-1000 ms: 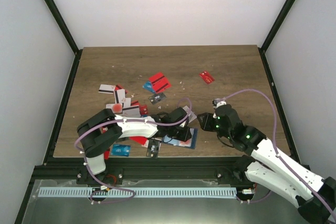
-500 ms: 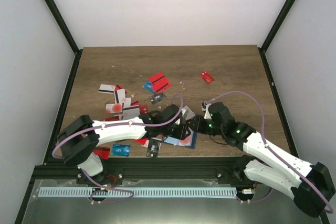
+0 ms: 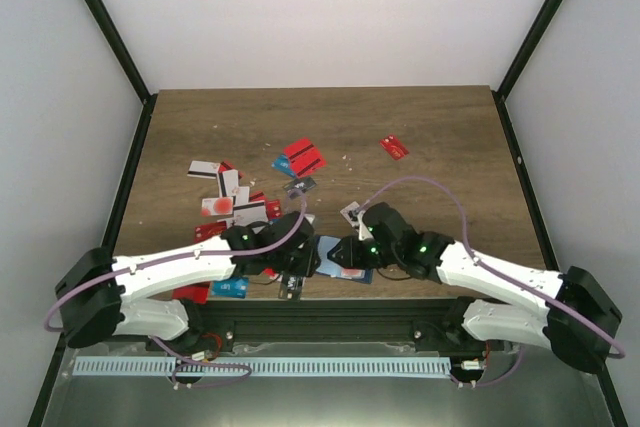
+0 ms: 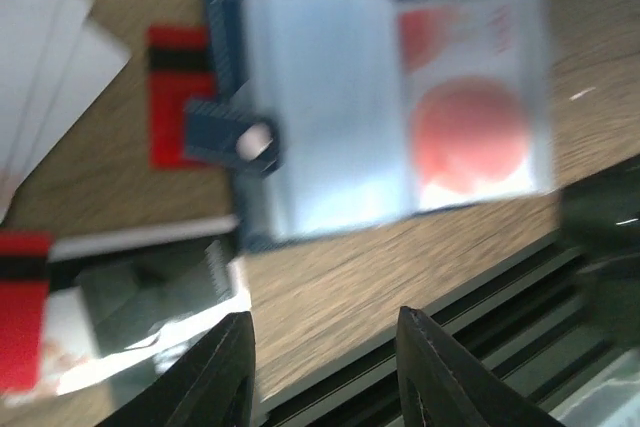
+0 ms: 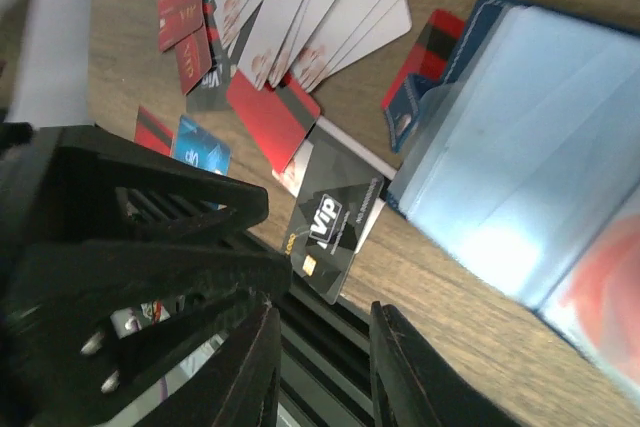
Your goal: Put the credit cards into the card holder
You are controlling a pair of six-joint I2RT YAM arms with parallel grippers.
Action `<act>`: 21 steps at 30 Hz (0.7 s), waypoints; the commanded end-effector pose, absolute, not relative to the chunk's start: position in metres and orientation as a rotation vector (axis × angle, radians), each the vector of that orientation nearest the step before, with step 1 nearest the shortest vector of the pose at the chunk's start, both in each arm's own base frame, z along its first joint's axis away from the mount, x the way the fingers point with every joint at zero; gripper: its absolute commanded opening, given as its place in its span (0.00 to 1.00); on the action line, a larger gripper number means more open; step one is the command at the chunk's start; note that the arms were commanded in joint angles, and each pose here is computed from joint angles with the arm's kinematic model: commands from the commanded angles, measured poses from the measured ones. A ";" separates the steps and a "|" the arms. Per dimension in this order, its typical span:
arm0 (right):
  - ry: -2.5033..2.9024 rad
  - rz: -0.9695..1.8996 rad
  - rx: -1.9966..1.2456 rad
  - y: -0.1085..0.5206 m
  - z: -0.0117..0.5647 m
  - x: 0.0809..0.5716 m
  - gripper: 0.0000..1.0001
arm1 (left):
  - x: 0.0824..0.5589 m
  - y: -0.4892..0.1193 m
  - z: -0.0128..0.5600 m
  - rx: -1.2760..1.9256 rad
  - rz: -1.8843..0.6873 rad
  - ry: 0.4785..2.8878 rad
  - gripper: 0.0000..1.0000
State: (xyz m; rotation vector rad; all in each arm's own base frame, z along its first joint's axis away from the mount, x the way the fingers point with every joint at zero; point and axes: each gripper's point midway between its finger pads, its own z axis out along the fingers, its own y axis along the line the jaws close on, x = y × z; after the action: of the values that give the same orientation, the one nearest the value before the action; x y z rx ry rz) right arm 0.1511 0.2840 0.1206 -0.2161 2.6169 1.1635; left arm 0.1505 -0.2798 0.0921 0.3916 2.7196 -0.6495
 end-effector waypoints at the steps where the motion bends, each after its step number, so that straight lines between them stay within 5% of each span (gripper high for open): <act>1: 2.574 1.219 -0.234 0.303 0.130 0.145 0.27 | 0.124 -0.222 0.057 0.245 -0.470 2.873 0.43; 21: 2.577 1.149 -0.561 0.379 0.100 0.147 0.26 | 0.091 -0.197 0.015 -0.202 -0.768 2.902 0.48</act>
State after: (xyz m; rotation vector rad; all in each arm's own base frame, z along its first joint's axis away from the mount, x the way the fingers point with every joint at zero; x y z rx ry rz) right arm 0.1410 0.3521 0.0907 -0.4466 2.6457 1.1267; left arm 0.0955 -0.1946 0.0222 -0.1278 2.8886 -0.7067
